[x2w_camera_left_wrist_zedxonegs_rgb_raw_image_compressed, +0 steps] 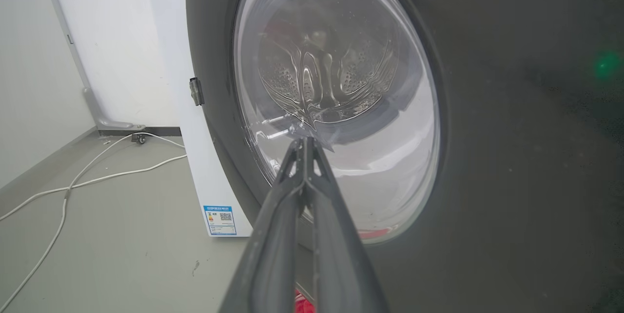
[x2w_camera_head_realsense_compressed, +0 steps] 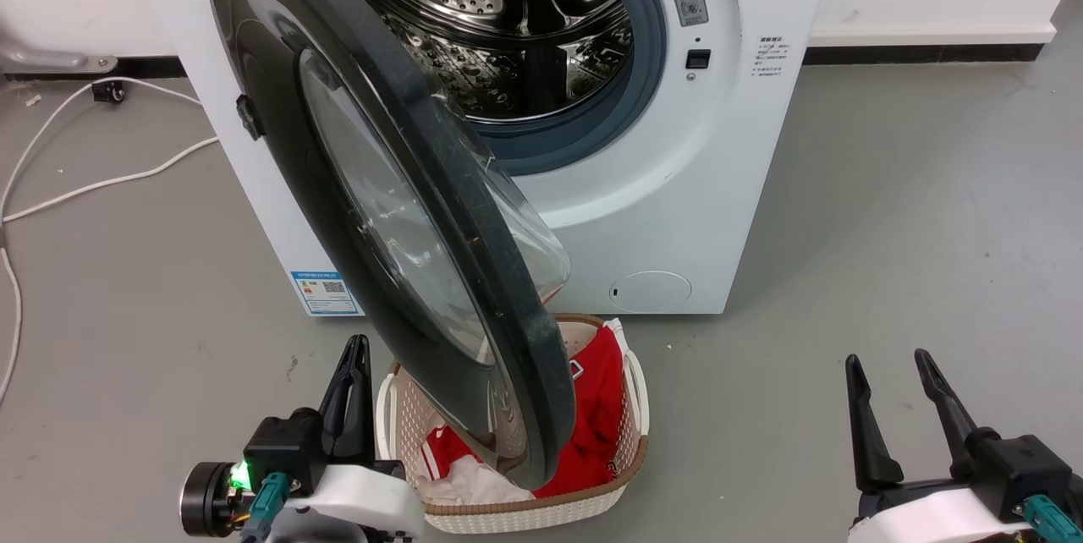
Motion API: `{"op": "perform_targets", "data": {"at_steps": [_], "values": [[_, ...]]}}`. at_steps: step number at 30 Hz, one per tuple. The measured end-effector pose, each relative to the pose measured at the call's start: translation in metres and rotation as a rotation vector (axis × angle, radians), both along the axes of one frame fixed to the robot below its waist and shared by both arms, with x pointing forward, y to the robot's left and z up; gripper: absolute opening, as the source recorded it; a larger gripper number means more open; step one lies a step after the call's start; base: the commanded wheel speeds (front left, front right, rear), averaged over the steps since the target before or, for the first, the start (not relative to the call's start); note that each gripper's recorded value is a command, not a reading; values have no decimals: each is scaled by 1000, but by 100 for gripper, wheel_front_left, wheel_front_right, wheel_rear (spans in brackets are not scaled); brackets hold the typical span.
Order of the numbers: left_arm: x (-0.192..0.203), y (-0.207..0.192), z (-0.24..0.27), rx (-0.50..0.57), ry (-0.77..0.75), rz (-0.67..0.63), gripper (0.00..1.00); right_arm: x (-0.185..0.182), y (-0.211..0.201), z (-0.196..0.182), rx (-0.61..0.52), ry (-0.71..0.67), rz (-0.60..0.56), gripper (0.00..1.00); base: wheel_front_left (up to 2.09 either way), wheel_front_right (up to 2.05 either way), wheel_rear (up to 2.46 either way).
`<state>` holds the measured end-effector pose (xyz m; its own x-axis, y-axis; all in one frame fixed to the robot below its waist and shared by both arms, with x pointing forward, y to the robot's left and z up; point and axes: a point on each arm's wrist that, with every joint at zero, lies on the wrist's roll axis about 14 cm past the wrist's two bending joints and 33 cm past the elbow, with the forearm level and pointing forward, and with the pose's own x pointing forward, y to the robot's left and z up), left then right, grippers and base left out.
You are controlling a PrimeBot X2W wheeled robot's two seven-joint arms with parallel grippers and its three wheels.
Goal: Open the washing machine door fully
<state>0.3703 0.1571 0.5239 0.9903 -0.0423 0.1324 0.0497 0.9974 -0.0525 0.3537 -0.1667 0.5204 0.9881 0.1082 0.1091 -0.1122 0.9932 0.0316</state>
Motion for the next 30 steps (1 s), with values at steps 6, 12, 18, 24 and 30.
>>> {"op": "perform_targets", "data": {"at_steps": [6,12,18,24,30], "values": [[0,1,1,-5,-4,5,0,0,0,0,0,1,0,100,0,0,0],[3,9,28,-20,-84,33,0,0,1,1,1,-3,2,100,0,0,0],[5,15,77,-27,-235,47,0,0,2,1,3,-5,6,100,0,0,0],[-3,12,146,-36,-450,31,0,0,3,1,4,-5,8,100,0,0,0],[-27,-6,204,-46,-647,-25,0,-1,1,1,7,-6,4,100,0,0,0]]}}
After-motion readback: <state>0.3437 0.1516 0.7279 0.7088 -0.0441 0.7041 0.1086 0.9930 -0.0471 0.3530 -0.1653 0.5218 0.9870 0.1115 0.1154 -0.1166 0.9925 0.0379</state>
